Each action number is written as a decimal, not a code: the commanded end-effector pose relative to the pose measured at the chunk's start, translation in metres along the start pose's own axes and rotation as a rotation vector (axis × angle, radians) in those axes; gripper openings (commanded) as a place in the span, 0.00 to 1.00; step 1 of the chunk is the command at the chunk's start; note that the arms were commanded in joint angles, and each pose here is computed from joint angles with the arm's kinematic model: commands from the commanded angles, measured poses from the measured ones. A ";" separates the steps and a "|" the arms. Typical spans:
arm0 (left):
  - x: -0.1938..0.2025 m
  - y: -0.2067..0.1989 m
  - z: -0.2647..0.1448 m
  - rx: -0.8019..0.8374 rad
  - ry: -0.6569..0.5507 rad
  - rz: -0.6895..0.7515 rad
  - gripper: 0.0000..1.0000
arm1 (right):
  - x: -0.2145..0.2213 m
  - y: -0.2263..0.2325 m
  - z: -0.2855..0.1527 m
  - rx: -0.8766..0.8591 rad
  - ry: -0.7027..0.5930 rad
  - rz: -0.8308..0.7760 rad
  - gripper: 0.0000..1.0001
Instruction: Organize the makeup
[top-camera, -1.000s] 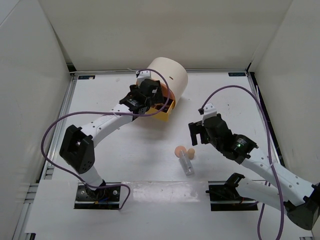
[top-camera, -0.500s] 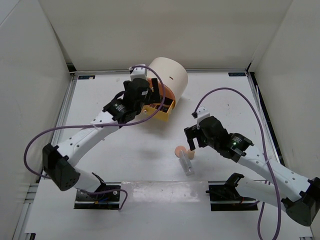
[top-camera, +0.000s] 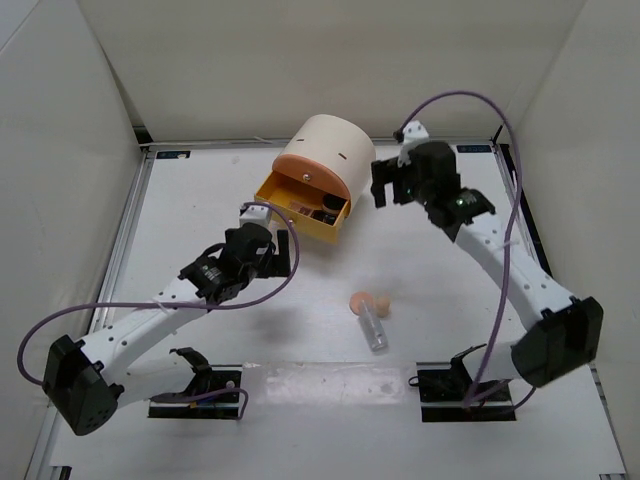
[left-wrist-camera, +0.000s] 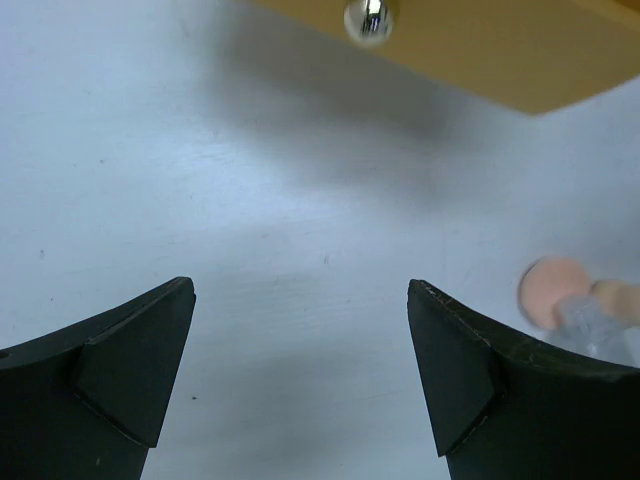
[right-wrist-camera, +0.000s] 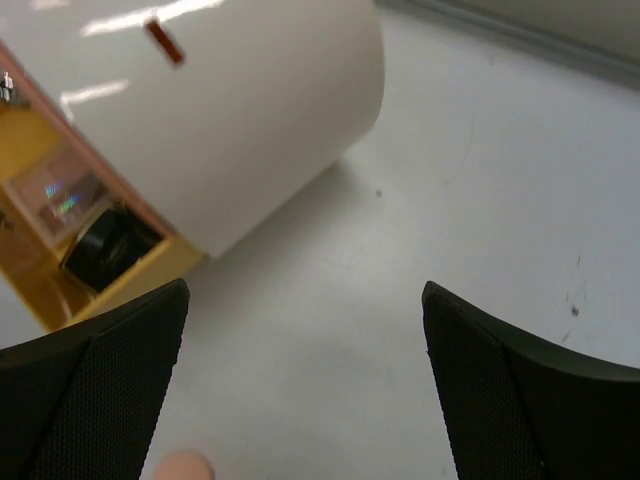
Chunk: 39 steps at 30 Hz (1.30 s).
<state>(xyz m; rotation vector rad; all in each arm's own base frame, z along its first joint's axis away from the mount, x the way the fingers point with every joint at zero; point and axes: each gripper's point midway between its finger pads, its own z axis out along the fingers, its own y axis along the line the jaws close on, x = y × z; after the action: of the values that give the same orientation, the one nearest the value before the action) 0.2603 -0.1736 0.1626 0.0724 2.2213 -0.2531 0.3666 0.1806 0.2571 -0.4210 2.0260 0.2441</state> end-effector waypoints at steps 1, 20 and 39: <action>-0.006 -0.017 0.001 0.113 -0.065 0.056 0.98 | -0.076 0.011 0.010 -0.241 -0.189 -0.089 0.99; -0.062 -0.026 0.074 0.153 -0.126 0.213 0.98 | -0.116 0.009 0.141 -0.642 -0.222 -0.169 0.99; -0.135 -0.051 0.139 0.194 -0.240 0.165 0.98 | -0.080 0.044 0.155 -0.853 -0.158 -0.120 0.97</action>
<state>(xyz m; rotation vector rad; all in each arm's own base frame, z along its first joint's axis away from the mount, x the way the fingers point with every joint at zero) 0.4136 -0.2377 0.1476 0.3831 2.0807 -0.3325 0.5277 0.2738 0.2635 -0.9447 1.6633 0.9496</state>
